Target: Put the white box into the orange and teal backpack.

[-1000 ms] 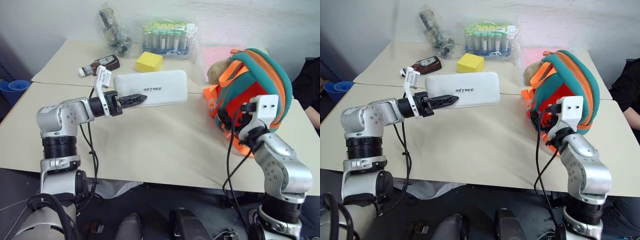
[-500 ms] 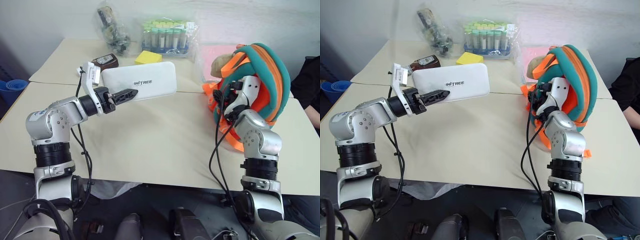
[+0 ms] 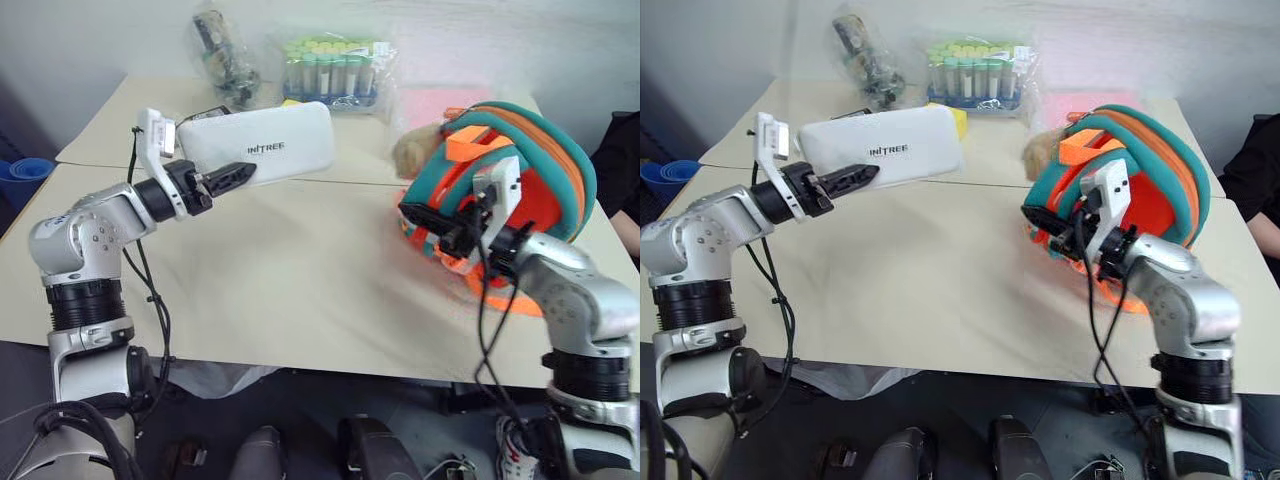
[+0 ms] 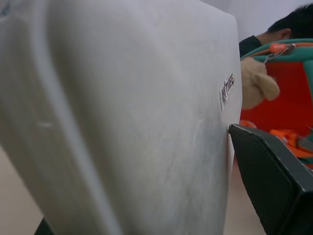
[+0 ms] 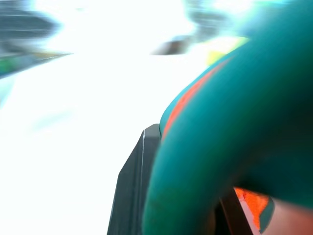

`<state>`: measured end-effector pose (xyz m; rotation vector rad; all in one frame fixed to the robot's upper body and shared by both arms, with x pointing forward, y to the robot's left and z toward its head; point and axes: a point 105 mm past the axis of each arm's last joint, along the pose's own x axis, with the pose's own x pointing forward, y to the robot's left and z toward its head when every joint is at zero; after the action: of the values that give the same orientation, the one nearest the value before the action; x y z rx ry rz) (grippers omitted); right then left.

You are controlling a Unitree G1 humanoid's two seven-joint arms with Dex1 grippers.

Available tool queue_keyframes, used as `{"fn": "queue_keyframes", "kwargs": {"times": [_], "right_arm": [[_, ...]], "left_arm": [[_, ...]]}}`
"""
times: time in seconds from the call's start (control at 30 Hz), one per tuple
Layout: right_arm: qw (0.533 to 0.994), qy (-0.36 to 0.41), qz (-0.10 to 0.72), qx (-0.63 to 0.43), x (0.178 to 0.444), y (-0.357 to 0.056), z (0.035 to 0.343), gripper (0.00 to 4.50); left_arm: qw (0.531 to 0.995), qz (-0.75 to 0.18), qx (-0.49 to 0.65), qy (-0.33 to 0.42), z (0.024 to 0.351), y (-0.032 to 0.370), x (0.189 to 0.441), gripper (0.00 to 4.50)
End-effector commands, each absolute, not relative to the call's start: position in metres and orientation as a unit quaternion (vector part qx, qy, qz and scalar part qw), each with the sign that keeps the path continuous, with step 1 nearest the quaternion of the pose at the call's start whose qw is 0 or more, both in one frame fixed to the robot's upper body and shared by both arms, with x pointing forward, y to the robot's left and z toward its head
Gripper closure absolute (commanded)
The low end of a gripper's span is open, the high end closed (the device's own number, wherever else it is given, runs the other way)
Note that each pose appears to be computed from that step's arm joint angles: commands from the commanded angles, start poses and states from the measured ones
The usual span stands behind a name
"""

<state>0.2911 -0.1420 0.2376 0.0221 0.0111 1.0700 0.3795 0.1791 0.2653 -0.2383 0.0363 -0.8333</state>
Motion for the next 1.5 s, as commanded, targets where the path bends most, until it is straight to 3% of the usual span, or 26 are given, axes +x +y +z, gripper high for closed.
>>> {"fn": "queue_keyframes", "kwargs": {"times": [0.03, 0.3, 0.43, 0.7, 0.93, 1.2, 1.5], "right_arm": [[0.77, 0.009, 0.638, 0.001, 0.231, -0.137, 0.265, 4.48], [0.72, 0.099, 0.687, 0.014, 0.19, -0.155, 0.255, 4.48], [0.752, 0.092, 0.652, 0.02, 0.206, -0.159, 0.256, 4.48], [0.767, 0.091, 0.635, 0.027, 0.213, -0.16, 0.254, 4.48], [0.771, 0.088, 0.63, 0.029, 0.217, -0.157, 0.253, 4.48], [0.762, 0.095, 0.64, 0.033, 0.212, -0.153, 0.25, 4.48], [0.757, 0.094, 0.645, 0.038, 0.206, -0.156, 0.252, 4.48]], "left_arm": [[0.893, -0.439, -0.091, -0.047, 0.301, 0.179, 0.372, 1.39], [0.844, -0.533, -0.027, -0.054, 0.294, 0.14, 0.359, 1.39], [0.813, -0.577, -0.023, -0.069, 0.304, 0.127, 0.348, 1.39], [0.823, -0.56, 0.049, -0.085, 0.313, 0.151, 0.34, 1.39], [0.812, -0.568, 0.108, -0.079, 0.301, 0.142, 0.332, 1.39], [0.844, -0.504, 0.11, -0.145, 0.315, 0.144, 0.352, 1.39], [0.821, -0.545, 0.113, -0.126, 0.305, 0.132, 0.344, 1.39]]}}
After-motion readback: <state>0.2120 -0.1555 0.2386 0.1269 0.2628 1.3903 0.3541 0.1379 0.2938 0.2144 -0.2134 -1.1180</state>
